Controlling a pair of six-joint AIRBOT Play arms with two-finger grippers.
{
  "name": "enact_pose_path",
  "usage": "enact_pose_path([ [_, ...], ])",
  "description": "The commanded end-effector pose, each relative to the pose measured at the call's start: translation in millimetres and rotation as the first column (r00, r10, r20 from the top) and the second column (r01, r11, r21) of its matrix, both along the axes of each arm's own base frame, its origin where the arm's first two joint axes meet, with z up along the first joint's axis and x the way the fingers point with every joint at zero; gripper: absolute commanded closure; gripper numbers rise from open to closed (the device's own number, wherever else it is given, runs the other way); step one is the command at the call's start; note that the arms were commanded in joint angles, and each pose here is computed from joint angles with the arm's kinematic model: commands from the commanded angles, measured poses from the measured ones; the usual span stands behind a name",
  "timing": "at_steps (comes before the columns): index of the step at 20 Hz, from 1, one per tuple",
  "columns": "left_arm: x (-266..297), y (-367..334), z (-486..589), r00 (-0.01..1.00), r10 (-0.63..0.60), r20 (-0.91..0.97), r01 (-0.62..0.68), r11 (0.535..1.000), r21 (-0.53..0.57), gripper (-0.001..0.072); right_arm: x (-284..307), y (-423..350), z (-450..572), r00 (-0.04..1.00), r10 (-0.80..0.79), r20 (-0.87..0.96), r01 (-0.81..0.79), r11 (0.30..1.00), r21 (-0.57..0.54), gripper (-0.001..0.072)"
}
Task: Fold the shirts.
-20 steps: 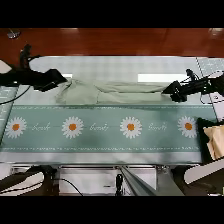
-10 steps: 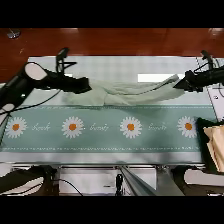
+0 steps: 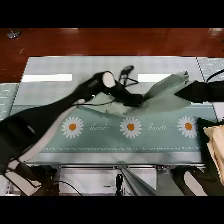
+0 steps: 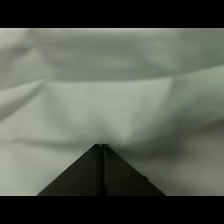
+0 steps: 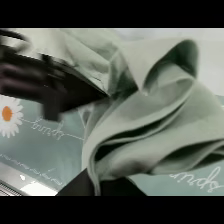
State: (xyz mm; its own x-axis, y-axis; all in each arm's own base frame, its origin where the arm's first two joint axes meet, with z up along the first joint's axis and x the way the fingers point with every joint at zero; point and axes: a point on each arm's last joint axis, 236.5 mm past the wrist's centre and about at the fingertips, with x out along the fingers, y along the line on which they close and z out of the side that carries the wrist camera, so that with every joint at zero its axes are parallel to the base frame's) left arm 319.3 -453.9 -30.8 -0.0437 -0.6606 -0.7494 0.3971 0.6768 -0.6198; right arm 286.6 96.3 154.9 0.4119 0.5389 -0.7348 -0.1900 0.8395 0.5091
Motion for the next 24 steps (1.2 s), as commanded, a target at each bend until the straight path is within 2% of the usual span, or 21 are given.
enact_pose_path([
  [1,-72.7,-59.5,-19.7,0.983,-0.137,-0.121,0.136,0.991,-0.015,0.0673,-8.7,15.3,12.5,0.999,0.000,0.042,-0.001,1.000,0.015,0.0693],
  [4,-96.0,-68.1,-12.6,0.967,-0.234,-0.097,0.232,0.972,-0.030,0.0673,-5.7,15.6,10.2,0.999,-0.003,0.036,0.002,1.000,0.017,0.0693],
  [6,-65.1,-47.3,8.7,0.975,-0.203,-0.095,0.200,0.979,-0.041,0.0672,-5.9,16.6,8.8,1.000,0.001,0.027,-0.002,1.000,0.021,0.0693],
  [10,49.8,59.9,76.7,0.999,0.027,-0.046,-0.031,0.996,-0.081,0.0673,-3.0,28.1,9.8,1.000,0.025,0.010,-0.026,0.997,0.078,0.0693],
  [14,115.5,212.1,154.6,0.961,0.273,0.049,-0.268,0.959,-0.091,0.0673,9.6,86.7,-8.6,0.989,0.149,-0.004,-0.148,0.983,0.108,0.0693],
  [16,109.4,268.3,213.1,0.928,0.322,0.187,-0.302,0.945,-0.127,0.0672,24.1,129.0,-20.5,0.975,0.223,-0.019,-0.219,0.969,0.118,0.0693],
  [19,68.0,307.1,286.6,0.836,0.353,0.419,-0.310,0.935,-0.171,0.0672,63.0,193.3,-40.8,0.952,0.302,-0.036,-0.296,0.947,0.124,0.0692],
  [21,29.9,312.3,302.7,0.795,0.359,0.489,-0.308,0.933,-0.184,0.0672,88.0,230.1,-61.5,0.941,0.333,-0.066,-0.322,0.937,0.138,0.0692],
  [24,-25.4,305.1,283.4,0.798,0.358,0.485,-0.302,0.934,-0.192,0.0672,109.2,280.2,-90.5,0.923,0.364,-0.122,-0.335,0.919,0.209,0.0692],
])
